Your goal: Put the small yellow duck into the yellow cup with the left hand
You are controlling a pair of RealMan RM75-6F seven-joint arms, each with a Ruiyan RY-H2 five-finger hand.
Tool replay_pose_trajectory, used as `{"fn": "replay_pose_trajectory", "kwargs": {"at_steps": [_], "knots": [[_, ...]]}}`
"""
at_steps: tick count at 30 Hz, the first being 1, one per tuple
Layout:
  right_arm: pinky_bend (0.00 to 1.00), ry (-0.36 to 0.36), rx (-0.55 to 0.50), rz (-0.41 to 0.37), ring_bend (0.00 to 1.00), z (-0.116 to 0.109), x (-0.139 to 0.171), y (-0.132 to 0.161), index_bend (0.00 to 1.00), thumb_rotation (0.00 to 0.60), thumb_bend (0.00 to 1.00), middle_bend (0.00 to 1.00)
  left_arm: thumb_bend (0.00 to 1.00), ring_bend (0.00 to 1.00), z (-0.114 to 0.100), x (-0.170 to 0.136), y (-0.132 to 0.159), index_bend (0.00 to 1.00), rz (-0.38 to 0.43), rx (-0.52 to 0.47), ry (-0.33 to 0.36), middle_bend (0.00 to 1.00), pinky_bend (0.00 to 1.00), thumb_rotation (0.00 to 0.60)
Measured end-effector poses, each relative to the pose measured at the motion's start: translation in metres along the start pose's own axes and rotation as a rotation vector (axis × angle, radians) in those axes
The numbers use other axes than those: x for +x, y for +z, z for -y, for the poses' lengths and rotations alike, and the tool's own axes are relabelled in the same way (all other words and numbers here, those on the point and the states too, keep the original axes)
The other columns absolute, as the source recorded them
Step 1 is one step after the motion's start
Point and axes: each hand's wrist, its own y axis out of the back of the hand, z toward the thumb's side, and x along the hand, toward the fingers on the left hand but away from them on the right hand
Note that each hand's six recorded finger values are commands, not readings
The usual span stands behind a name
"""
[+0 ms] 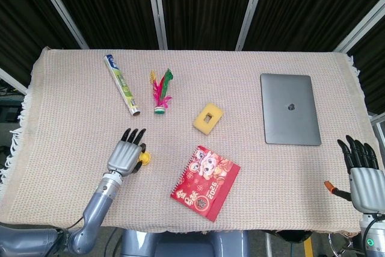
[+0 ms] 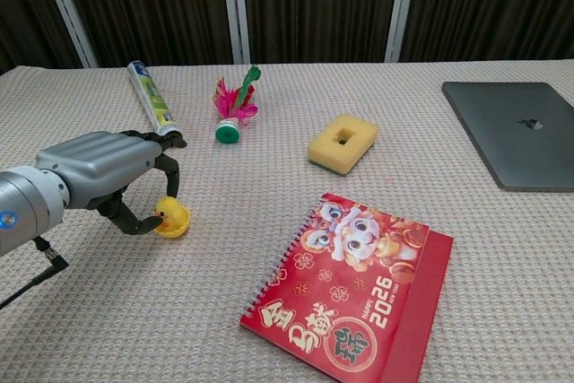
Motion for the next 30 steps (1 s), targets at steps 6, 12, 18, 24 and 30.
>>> {"fn": "replay_pose_trajectory", "kwargs": {"at_steps": [6,12,18,24,30], "knots": [[0.00,0.000,-0.001,0.001,0.00,0.000,0.000,0.000,0.07,0.600,0.00,0.00,0.39,0.00,-0.001,0.002,0.001,0.38,0.002,-0.002,0.002,0.00,0.00,0.600],[0.00,-0.005,-0.003,0.003,0.00,-0.001,0.000,-0.001,0.07,0.600,0.00,0.00,0.34,0.00,0.001,0.001,0.004,0.29,0.014,0.000,-0.005,0.00,0.00,0.600],[0.00,-0.003,-0.001,0.003,0.00,-0.001,0.001,-0.001,0.07,0.600,0.00,0.00,0.33,0.00,-0.004,-0.003,-0.001,0.22,0.015,0.006,0.000,0.00,0.00,0.600],[0.00,0.003,0.006,0.000,0.00,0.000,0.001,-0.001,0.07,0.600,0.00,0.00,0.33,0.00,-0.015,-0.011,-0.016,0.19,-0.002,-0.016,0.022,0.00,0.00,0.600],[0.00,0.019,0.014,0.002,0.00,0.003,0.002,-0.001,0.07,0.600,0.00,0.00,0.09,0.00,-0.031,-0.035,-0.047,0.11,-0.035,-0.054,0.091,0.00,0.00,0.600]]}}
